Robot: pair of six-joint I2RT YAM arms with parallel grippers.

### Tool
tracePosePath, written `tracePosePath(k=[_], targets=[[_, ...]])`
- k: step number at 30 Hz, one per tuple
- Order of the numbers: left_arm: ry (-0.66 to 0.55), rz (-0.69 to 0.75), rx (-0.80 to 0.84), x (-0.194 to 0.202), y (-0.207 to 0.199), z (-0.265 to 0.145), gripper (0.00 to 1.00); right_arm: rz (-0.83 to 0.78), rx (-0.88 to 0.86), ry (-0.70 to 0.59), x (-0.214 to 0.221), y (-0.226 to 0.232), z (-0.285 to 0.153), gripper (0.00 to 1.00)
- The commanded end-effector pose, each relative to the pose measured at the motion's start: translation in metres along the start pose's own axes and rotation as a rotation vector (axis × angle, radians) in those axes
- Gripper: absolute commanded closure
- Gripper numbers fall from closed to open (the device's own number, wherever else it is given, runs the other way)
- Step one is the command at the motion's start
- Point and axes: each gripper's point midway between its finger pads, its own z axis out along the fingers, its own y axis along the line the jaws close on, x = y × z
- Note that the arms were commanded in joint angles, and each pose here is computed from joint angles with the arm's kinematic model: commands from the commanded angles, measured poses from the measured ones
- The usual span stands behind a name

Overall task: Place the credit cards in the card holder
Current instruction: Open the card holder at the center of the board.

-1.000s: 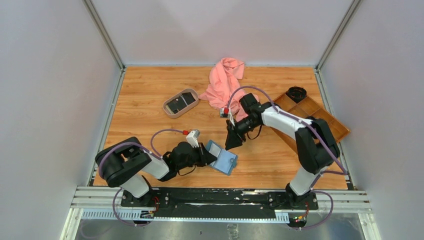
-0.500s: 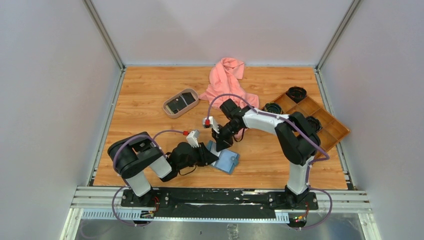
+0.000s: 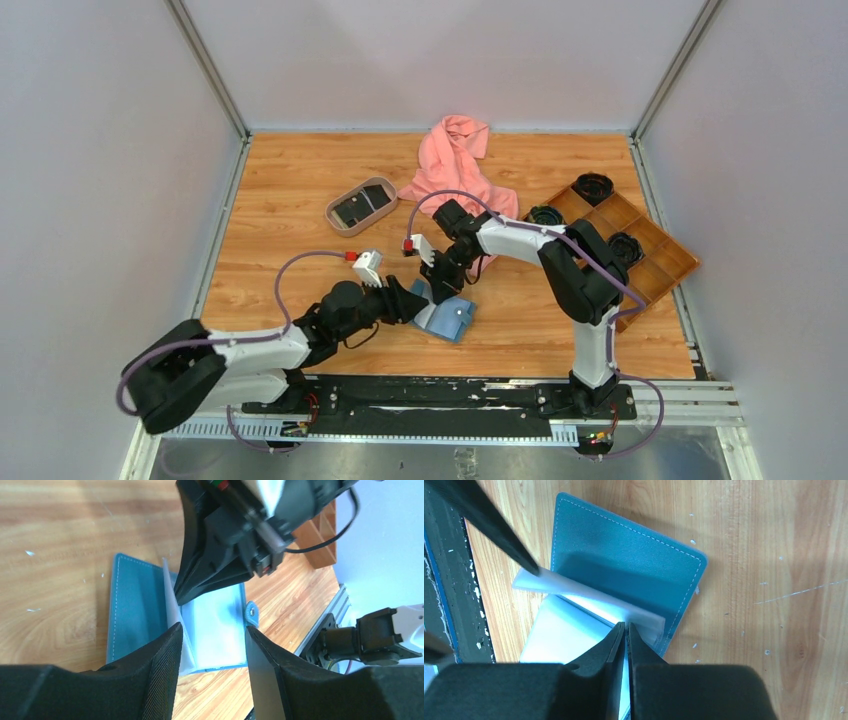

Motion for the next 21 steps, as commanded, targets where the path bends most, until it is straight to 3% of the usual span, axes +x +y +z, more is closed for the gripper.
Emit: tracePosePath(k=[1,5,10,16,19,21], targets=[[0.009,0.078,-0.110,0.003,0.026,-0.022,0.47,0.015,0.032,0.093,0.022,-0.008,0.012,0.90],[0.033,0.061,0.021,-0.001,-0.007,-0.024,0.57,0.013,0.011,0.076,0.017,-0.003,0.013,0.89],[0.106,0.077,0.075,0.003,-0.026,-0.013,0.78,0.016,0.001,0.077,0.017,-0.001,0.014,0.88],[0.189,0.116,0.055,0.021,-0.026,0.003,0.79,0.016,-0.003,0.076,0.017,0.000,0.014,0.88],[0.222,0.141,-0.023,0.032,-0.005,0.013,0.80,0.015,-0.002,0.075,0.016,0.000,0.013,0.87],[0.222,0.142,-0.111,0.037,0.018,0.017,0.86,0.015,0.000,0.070,0.016,0.000,0.011,0.87]])
